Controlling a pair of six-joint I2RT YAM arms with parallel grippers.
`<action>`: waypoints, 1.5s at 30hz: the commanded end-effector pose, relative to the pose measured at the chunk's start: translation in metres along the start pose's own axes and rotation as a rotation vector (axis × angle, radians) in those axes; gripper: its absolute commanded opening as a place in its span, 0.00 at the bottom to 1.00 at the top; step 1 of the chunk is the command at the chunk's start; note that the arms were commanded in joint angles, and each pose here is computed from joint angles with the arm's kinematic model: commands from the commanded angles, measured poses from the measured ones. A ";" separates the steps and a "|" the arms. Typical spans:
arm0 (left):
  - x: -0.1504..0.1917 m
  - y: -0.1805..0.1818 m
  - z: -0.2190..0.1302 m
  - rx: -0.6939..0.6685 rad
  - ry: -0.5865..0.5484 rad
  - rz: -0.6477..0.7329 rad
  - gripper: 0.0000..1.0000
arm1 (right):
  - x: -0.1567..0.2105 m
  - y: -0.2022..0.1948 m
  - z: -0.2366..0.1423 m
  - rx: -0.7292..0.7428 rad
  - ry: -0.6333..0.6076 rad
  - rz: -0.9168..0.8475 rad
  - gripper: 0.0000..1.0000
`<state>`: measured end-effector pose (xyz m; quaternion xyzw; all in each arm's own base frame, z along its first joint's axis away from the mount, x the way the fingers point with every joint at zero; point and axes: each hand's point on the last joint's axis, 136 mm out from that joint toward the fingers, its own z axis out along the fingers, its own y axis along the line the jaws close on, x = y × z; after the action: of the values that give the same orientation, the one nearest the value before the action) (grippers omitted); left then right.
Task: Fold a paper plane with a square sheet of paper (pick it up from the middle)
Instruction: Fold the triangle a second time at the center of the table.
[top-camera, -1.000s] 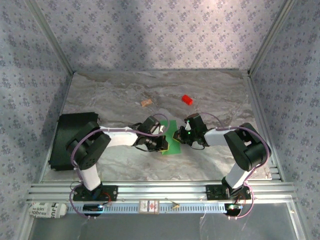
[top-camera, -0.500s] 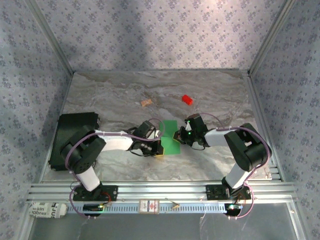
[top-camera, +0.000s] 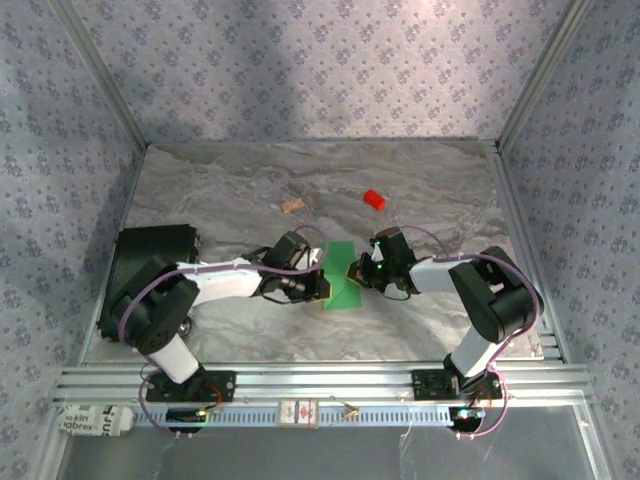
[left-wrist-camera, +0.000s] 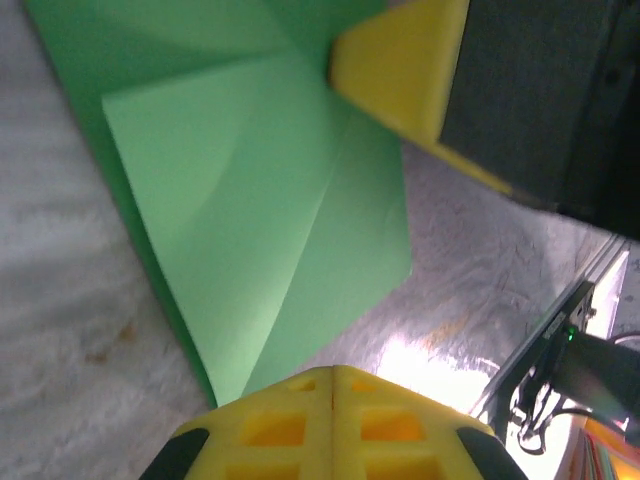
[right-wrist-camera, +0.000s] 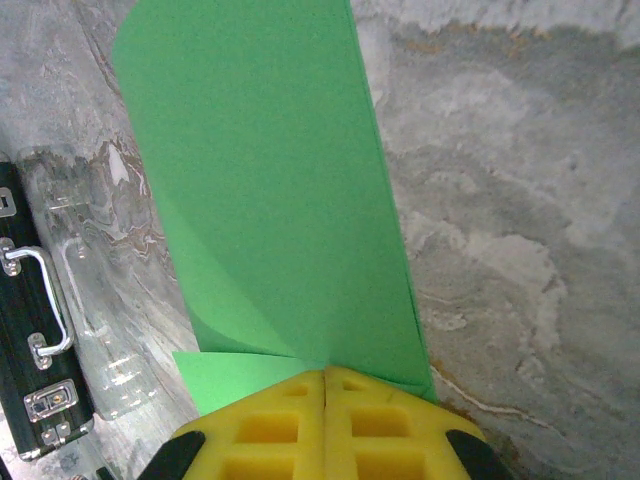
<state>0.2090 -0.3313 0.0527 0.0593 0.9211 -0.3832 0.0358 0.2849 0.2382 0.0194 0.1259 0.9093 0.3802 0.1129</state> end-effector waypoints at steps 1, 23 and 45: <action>-0.007 0.004 0.008 -0.014 0.014 0.003 0.06 | 0.013 -0.038 -0.001 0.132 0.027 0.065 0.02; 0.019 0.057 0.024 -0.132 0.064 -0.091 0.01 | 0.027 0.031 0.002 -0.040 0.061 -0.055 0.03; 0.022 0.064 0.026 -0.137 0.077 -0.101 0.00 | -0.006 -0.012 0.001 0.028 -0.032 0.040 0.04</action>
<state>0.2122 -0.3281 0.0178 0.0466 0.9272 -0.3711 0.0208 0.2814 0.2474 0.0204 0.1346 0.9034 0.3948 0.0995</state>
